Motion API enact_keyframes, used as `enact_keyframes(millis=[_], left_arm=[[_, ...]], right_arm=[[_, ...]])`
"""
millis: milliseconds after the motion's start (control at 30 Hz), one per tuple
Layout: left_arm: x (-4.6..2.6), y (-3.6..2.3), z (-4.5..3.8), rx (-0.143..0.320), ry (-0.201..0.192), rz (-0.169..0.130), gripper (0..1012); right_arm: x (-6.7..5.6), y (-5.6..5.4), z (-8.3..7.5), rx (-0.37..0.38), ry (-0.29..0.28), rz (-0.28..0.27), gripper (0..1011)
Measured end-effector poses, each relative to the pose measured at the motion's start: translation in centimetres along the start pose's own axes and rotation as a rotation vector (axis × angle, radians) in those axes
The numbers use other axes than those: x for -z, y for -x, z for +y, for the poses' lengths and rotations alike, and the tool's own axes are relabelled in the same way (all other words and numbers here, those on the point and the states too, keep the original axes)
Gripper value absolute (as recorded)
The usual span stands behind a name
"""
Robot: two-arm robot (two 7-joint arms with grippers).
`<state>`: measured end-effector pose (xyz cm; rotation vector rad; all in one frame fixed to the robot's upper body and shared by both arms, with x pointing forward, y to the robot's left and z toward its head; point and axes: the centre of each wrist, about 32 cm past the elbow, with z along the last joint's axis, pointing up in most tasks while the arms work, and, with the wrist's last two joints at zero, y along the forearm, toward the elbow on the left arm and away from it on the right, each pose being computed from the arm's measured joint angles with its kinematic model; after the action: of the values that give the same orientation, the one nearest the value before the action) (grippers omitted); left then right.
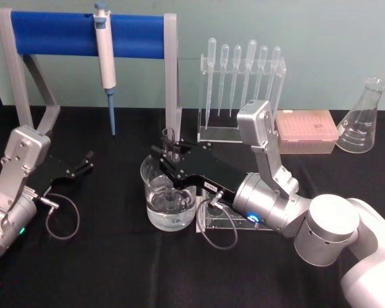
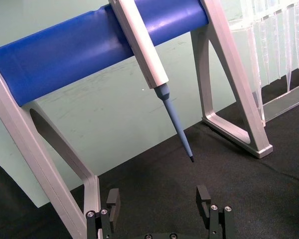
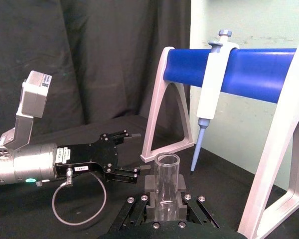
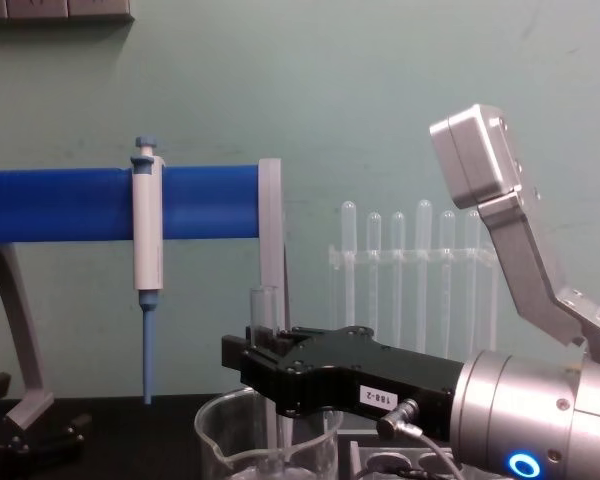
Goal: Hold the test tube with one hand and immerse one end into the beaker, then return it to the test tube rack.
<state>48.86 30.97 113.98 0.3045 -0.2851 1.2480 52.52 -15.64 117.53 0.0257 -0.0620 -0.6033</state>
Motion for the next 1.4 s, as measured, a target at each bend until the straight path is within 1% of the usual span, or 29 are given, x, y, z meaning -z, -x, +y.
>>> enact_keyframes(millis=[1400], left_arm=[[0.00,0.00,0.00,0.000,0.000,0.000,1000]], right_arm=[[0.00,0.00,0.00,0.000,0.000,0.000,224]])
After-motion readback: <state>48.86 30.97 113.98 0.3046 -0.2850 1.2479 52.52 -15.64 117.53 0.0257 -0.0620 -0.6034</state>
